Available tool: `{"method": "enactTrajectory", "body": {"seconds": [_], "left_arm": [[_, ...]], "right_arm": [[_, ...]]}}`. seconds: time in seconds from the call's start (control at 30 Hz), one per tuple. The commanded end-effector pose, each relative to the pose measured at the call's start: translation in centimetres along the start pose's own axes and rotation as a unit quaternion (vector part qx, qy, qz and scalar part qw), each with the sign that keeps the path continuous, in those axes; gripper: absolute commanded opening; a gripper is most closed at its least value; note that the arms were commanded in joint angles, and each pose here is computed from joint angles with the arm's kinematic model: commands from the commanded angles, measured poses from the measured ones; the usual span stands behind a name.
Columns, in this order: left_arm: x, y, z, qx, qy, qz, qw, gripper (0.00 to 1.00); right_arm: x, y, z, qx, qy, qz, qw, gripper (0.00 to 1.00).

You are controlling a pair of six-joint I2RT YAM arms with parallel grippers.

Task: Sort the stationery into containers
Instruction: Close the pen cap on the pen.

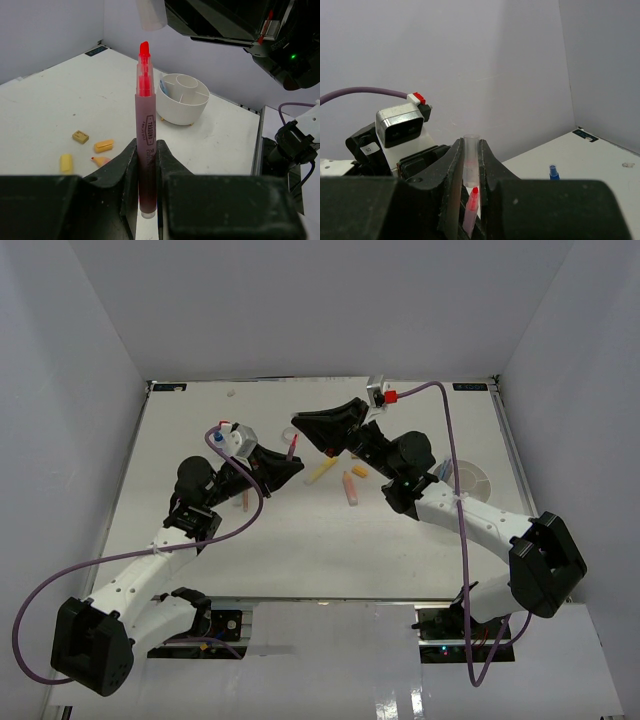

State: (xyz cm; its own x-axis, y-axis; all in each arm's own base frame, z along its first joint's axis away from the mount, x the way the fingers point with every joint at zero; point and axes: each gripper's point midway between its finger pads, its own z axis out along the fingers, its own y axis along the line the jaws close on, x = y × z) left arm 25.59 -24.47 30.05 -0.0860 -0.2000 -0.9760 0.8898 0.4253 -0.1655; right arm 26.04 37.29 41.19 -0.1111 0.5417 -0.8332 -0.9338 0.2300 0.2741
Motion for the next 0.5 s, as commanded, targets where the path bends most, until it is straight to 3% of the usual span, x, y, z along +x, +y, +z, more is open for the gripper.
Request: {"method": "enactTrajectory", "body": {"seconds": [0.0,0.47], "left_arm": [[-0.6,-0.7,-0.3,0.007,-0.012,0.012,1.000,0.00],[-0.9,-1.1,-0.5,0.014,-0.017,0.016,1.000,0.00]], "right_arm": [[-1.7,1.5,0.4,-0.028,-0.031,-0.006,0.999,0.08],[-0.1,1.0,0.1,-0.021,-0.016,0.001,1.000,0.08]]}}
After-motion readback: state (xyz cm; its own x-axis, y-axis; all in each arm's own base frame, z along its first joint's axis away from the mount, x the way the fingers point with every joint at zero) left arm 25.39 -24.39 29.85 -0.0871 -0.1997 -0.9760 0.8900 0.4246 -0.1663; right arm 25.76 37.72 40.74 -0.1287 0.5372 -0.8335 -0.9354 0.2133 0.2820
